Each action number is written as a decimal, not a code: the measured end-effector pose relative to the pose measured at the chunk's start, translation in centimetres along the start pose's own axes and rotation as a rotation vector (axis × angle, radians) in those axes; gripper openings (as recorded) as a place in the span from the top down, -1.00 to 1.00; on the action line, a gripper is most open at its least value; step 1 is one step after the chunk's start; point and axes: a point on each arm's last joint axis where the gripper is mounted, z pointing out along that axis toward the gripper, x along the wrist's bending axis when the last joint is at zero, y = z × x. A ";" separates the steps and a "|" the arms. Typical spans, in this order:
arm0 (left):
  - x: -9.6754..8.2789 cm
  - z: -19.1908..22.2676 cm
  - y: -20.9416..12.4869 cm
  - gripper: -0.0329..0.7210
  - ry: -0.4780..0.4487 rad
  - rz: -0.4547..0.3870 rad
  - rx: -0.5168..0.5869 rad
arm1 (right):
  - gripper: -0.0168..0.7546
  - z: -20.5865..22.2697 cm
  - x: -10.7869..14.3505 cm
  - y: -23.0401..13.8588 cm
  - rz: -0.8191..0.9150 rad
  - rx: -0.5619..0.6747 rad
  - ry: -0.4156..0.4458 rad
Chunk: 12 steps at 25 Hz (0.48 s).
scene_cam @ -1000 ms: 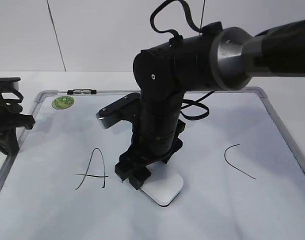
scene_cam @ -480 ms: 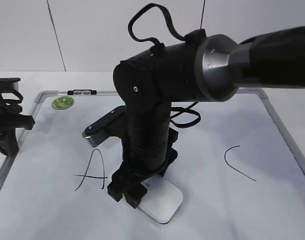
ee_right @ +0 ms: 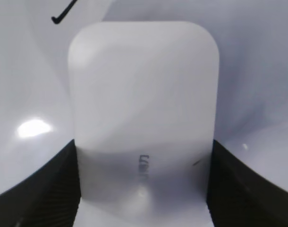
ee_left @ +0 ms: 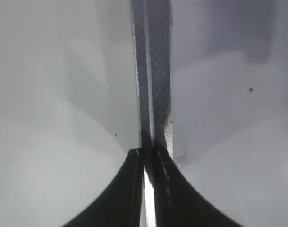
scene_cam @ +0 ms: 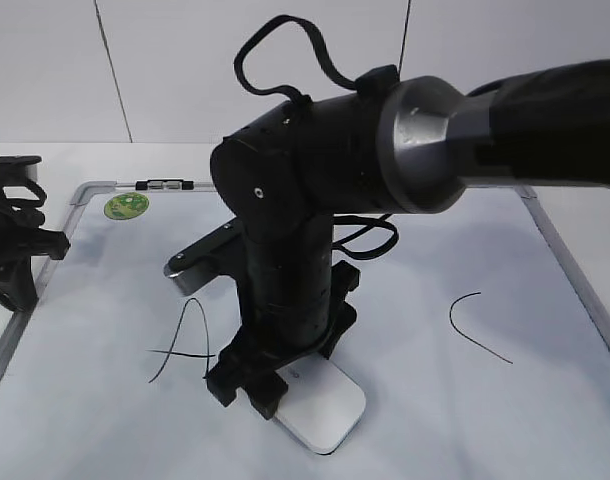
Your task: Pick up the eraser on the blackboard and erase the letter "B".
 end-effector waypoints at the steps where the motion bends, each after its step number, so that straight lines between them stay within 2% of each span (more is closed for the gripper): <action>1: 0.0 0.0 0.0 0.86 0.000 0.000 0.000 | -0.48 0.1 -0.2 0.0 0.012 0.003 0.000; 7: 0.0 0.0 0.0 0.86 0.000 0.000 0.000 | -0.48 0.0 -2.5 0.6 0.140 0.005 0.021; 12: 0.0 0.0 0.0 0.86 0.000 0.000 0.000 | -0.48 -0.1 -7.1 1.9 0.251 0.011 -0.018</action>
